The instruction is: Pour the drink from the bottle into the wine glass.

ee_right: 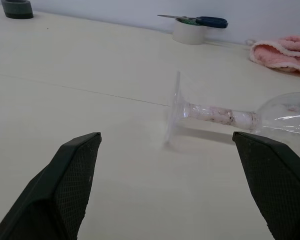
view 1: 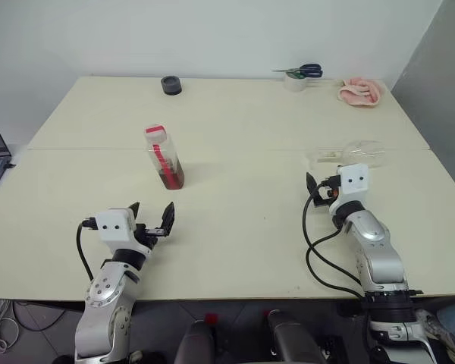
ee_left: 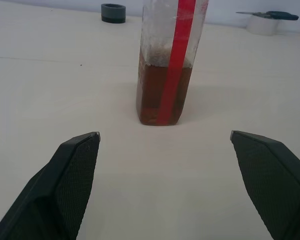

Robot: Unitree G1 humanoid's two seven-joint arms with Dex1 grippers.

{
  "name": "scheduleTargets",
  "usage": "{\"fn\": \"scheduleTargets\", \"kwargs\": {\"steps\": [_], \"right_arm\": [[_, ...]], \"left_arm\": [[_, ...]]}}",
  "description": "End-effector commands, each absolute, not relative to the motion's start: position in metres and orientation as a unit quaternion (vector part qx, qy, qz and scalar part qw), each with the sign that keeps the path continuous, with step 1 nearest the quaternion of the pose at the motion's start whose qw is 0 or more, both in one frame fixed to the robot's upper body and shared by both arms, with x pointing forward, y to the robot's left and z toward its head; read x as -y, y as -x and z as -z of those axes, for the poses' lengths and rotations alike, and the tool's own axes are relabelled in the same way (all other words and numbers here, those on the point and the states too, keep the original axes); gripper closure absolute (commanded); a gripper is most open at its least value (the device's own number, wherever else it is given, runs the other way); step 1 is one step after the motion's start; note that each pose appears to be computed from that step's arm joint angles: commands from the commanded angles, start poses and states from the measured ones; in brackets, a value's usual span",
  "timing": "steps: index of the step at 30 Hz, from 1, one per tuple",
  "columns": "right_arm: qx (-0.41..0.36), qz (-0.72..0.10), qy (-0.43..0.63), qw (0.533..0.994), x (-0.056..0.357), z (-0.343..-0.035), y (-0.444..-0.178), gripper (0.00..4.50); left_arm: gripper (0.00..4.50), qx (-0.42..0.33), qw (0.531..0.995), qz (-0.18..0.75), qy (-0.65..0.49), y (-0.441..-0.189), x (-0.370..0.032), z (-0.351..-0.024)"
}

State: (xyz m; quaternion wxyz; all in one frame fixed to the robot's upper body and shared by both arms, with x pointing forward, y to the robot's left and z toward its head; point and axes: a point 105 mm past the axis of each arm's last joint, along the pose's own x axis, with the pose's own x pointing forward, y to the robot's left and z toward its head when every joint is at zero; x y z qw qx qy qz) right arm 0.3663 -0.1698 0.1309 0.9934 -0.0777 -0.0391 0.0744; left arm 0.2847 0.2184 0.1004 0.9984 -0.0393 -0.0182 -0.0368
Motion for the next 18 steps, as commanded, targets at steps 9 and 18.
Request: {"fn": "scheduleTargets", "kwargs": {"steps": [9,18], "right_arm": [[0.092,-0.127,0.092,0.983,0.148,-0.157,-0.362,0.0],[0.138,-0.417,0.13,0.889,0.045,-0.199,-0.323,0.0]], "left_arm": [[0.02,0.058,0.998,-0.015,0.007,-0.286,-0.225,-0.119],[0.02,0.11,0.993,0.02,0.044,-0.308,-0.174,-0.157]]}}
